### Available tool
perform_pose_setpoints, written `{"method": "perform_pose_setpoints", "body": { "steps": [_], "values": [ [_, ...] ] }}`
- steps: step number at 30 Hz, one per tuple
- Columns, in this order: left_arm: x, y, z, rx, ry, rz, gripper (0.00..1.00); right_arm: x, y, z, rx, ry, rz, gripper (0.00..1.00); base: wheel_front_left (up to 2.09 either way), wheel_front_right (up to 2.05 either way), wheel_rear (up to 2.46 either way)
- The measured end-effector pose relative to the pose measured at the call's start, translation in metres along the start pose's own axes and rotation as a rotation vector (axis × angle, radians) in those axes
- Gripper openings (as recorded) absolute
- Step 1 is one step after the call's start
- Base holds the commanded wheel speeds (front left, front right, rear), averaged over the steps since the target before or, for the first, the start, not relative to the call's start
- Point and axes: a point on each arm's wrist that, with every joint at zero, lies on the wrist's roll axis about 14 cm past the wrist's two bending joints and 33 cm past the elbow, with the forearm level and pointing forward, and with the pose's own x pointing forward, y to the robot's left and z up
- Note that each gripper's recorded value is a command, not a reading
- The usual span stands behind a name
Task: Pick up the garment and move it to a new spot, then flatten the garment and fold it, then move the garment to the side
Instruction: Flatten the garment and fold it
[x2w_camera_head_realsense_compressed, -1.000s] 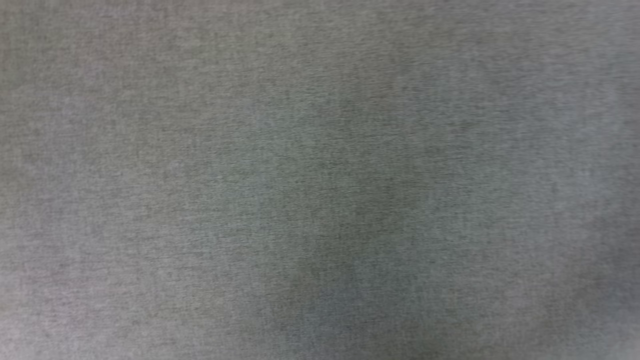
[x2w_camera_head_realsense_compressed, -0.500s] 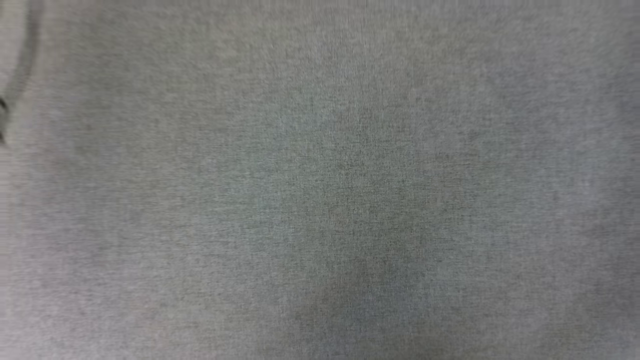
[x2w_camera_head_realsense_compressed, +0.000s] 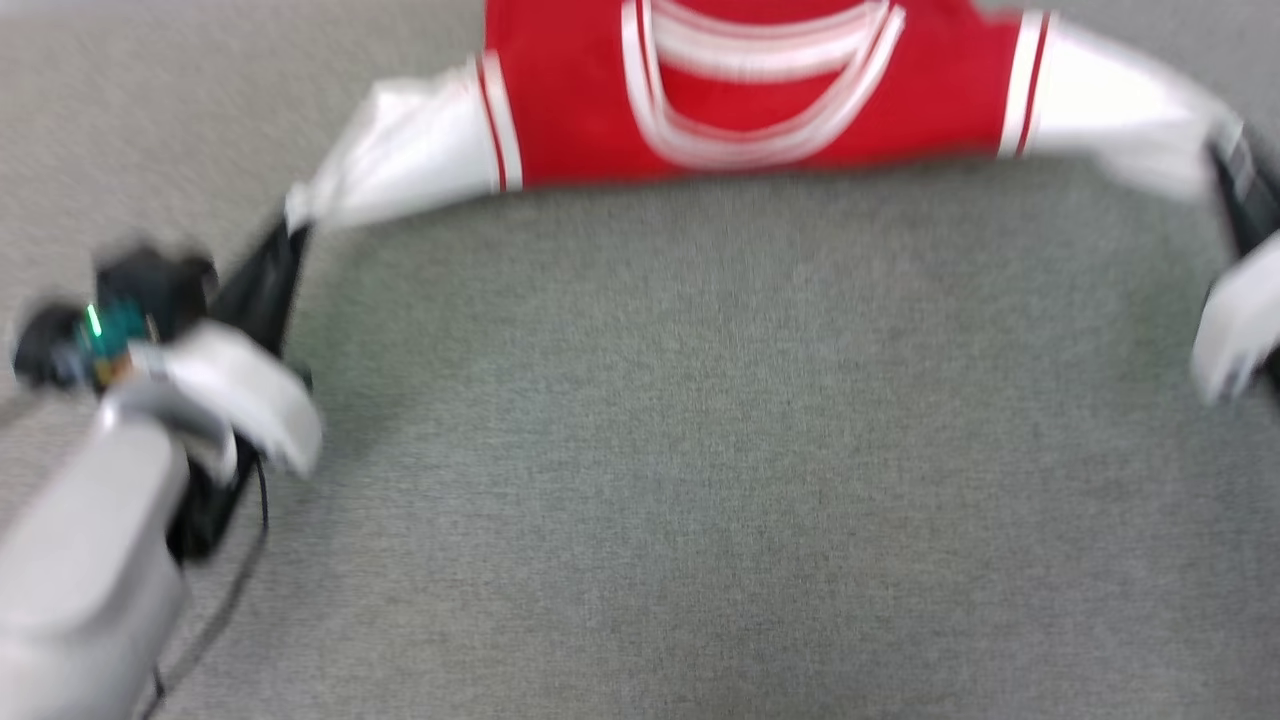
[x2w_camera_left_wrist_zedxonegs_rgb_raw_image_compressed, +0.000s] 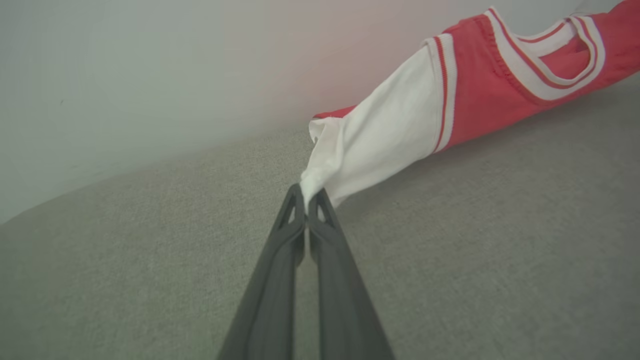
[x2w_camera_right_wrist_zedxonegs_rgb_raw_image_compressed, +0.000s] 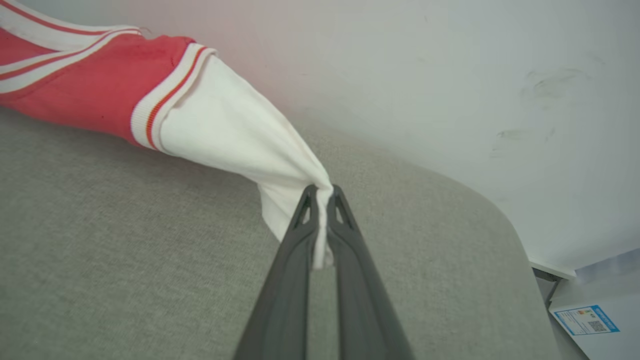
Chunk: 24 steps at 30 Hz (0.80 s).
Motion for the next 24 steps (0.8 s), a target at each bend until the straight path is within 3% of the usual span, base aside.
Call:
{"method": "perform_pose_setpoints", "body": {
  "steps": [5, 18, 24],
  "values": [
    [-0.055, -0.015, -0.028, -0.034, 0.092, 0.005, 0.0, -0.057, 0.022, -0.051, 0.036, 0.141, 0.063, 0.0, 0.0, 0.0, 0.0],
    [-0.149, -0.033, -0.064, -0.105, 0.237, 0.058, 0.0, -0.152, 0.014, -0.079, 0.046, 0.25, 0.069, 0.0, 0.0, 0.0, 0.0],
    [-0.173, -0.044, -0.08, -0.138, 0.305, 0.051, 0.0, -0.182, 0.022, -0.097, 0.047, 0.333, 0.104, 0.0, 0.0, 0.0, 0.0]
  ]
}}
